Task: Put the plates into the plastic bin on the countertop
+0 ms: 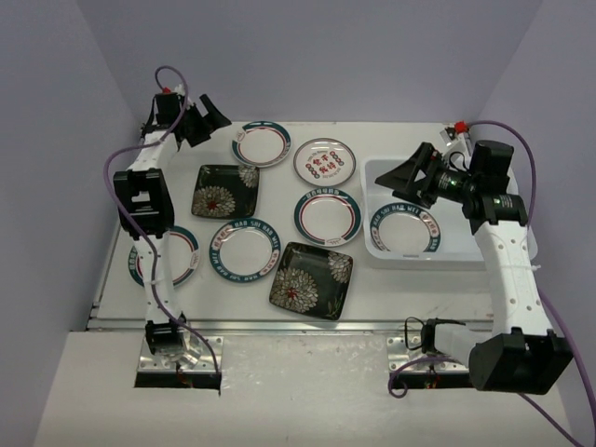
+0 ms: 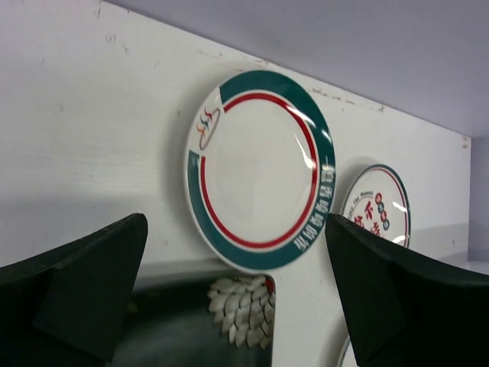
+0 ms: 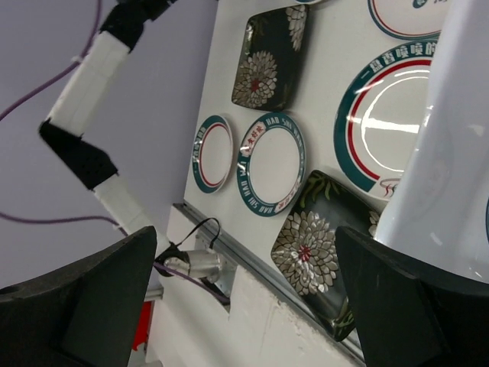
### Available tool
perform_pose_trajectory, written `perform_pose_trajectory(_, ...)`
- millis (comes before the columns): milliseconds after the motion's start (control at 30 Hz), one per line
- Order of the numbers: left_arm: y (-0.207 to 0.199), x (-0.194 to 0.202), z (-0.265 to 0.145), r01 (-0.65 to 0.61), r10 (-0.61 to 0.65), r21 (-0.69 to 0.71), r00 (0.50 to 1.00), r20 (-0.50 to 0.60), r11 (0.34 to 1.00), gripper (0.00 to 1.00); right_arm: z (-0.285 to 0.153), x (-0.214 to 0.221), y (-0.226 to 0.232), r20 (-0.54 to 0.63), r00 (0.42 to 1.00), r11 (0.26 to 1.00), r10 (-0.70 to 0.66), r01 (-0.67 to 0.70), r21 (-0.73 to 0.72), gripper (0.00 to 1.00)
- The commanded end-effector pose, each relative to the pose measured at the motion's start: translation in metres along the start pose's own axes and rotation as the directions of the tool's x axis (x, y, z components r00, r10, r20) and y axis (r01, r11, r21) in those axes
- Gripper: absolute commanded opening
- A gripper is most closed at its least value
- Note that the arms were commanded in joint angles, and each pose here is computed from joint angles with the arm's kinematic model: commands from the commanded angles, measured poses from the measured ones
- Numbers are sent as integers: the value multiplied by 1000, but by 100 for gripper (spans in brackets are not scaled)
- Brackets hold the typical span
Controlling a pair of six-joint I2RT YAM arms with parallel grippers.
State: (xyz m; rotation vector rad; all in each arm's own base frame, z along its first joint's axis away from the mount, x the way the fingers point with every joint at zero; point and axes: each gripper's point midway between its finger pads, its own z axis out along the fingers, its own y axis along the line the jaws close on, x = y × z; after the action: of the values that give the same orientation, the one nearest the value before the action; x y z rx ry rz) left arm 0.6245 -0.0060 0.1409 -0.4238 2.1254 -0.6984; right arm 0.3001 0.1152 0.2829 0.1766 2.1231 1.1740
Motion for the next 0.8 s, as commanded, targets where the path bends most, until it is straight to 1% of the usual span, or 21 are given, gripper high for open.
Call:
perform_pose_trajectory(0,-5,-19,27,31,-40,124,997,69,992,100,-12,1,33,27,997,994,-75,77,-80,99)
perform_pose_trajectory(67,-1,-6,47,62,-71,175,996,48,983,100,-15,4,40,28,995,992,-95,97,-86,99)
perform_pose_trajectory(167,-3,5,64,77,-84,192,996,28,978,100,-17,2,42,28,995,993,-97,98,-69,99)
perform_pose_trajectory(233,-4,12,73,95,-100,193,995,18,977,96,-17,0,42,31,995,993,-99,101,-59,99)
perform_pose_trajectory(300,6,26,86,124,-125,169,992,-7,978,89,-17,-3,43,30,995,994,-98,99,-52,99)
perform_pose_trajectory(433,25,41,105,179,-177,124,984,-33,976,68,-17,-7,42,36,994,994,-103,105,-38,99)
perform_pose_trajectory(500,30,43,109,200,-196,111,980,-39,974,64,-16,-8,42,36,994,994,-100,102,-36,99)
perform_pose_trajectory(567,32,49,114,214,-209,117,976,-53,970,55,-16,-9,42,38,994,994,-102,104,-36,99)
perform_pose_trajectory(733,33,60,121,209,-201,114,976,-79,971,49,-16,-10,42,39,994,994,-104,105,-30,99)
perform_pose_trajectory(767,31,63,122,205,-196,119,977,-86,971,43,-16,-10,41,39,994,994,-106,108,-30,99)
